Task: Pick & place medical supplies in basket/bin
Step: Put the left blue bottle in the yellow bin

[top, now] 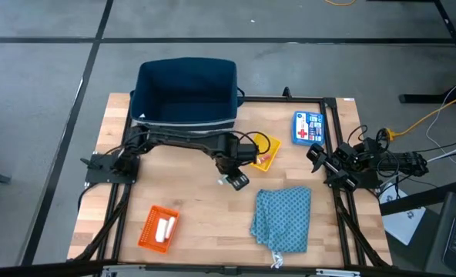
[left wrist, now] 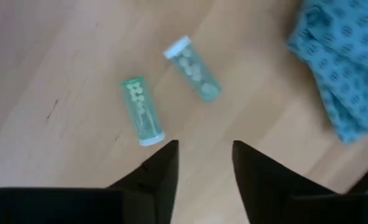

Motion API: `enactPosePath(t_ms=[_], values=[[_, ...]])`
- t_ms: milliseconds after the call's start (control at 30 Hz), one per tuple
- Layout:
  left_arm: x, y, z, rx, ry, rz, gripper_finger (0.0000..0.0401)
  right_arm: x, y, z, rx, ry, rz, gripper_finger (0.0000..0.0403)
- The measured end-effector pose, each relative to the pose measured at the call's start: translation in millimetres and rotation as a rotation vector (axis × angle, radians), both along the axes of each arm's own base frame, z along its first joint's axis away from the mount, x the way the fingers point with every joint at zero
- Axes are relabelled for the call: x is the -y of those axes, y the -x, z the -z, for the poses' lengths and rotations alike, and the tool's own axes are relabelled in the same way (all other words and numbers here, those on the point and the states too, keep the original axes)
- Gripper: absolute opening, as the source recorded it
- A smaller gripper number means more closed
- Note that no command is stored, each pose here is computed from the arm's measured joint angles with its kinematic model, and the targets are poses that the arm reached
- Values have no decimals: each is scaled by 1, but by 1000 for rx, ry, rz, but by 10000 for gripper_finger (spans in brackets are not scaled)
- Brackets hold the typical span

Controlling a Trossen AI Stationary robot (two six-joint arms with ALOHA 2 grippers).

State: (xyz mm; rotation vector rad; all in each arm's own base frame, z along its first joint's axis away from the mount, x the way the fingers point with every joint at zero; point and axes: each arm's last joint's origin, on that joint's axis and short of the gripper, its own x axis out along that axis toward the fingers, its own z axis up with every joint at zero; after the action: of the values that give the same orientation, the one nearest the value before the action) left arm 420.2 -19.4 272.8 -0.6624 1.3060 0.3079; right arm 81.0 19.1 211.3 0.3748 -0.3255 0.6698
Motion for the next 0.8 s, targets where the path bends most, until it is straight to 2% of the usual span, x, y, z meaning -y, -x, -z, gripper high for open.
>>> enactPosePath(t_ms=[133, 267, 467, 800], values=[[9, -4, 9, -26, -43, -57, 188, -1, 0, 1, -10, 6, -22, 224], [16, -8, 24, -64, -90, -84, 208, -1, 0, 1, -16, 9, -27, 224], [19, -16, 48, -122, -96, -90, 209, -1, 0, 1, -20, 5, -29, 224], [15, -19, 71, -204, -108, -79, 196, -1, 0, 2, -31, -2, -50, 224]])
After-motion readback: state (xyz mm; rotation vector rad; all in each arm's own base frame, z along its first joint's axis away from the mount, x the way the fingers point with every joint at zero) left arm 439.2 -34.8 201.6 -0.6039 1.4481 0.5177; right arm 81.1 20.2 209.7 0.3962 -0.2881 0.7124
